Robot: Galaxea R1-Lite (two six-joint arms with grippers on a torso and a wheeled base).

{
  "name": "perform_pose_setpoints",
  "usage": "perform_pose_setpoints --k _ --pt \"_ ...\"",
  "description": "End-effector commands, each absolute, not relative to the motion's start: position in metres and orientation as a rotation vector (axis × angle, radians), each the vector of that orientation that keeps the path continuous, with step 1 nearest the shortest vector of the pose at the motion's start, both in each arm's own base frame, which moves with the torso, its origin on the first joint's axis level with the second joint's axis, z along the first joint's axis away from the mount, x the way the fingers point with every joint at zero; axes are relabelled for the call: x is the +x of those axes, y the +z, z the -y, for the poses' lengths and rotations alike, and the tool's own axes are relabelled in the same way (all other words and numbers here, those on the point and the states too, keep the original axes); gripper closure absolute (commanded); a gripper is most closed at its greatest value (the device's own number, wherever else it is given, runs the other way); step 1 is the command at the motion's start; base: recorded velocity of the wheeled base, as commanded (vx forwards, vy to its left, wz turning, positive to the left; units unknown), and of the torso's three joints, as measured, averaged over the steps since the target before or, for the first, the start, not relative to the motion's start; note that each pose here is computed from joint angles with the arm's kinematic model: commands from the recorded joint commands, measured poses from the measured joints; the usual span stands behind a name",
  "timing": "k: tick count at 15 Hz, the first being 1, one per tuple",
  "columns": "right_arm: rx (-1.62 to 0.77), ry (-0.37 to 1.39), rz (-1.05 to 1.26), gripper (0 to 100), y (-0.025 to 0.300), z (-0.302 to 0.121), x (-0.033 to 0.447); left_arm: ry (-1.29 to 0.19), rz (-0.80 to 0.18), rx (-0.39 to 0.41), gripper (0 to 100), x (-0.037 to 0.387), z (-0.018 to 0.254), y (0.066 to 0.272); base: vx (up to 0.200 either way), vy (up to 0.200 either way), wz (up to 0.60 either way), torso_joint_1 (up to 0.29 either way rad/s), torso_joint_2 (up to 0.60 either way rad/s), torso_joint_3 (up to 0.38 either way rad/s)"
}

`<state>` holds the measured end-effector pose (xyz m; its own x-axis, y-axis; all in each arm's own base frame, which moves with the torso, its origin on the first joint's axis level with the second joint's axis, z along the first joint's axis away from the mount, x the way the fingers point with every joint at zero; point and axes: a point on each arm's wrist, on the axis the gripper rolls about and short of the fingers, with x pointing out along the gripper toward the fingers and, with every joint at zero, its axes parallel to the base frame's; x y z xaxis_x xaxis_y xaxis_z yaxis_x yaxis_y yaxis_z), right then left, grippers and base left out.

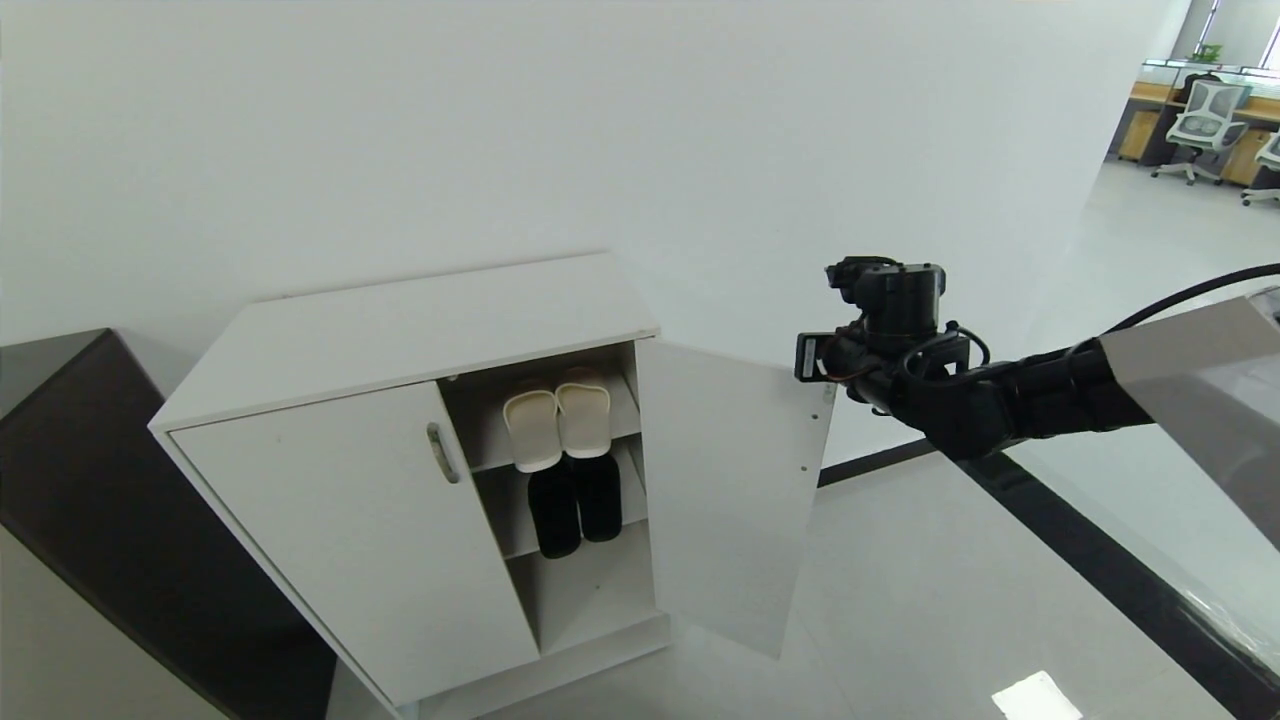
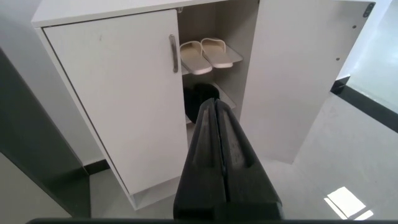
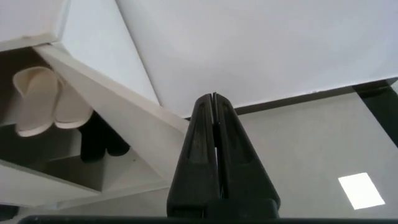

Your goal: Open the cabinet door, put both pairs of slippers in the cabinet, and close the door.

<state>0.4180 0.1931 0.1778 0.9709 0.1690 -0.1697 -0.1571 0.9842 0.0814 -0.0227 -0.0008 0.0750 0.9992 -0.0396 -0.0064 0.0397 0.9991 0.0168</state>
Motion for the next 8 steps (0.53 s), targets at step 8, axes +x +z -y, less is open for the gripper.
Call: perform_pose_setpoints --k 8 --pt "0.051 0.143 -0.226 100 0.1494 -0.1920 0.4336 -0.040 -0.006 0.017 100 -0.0227 0.0008 0.0750 0.000 0.000 0.00 0.000 0.00 0.000"
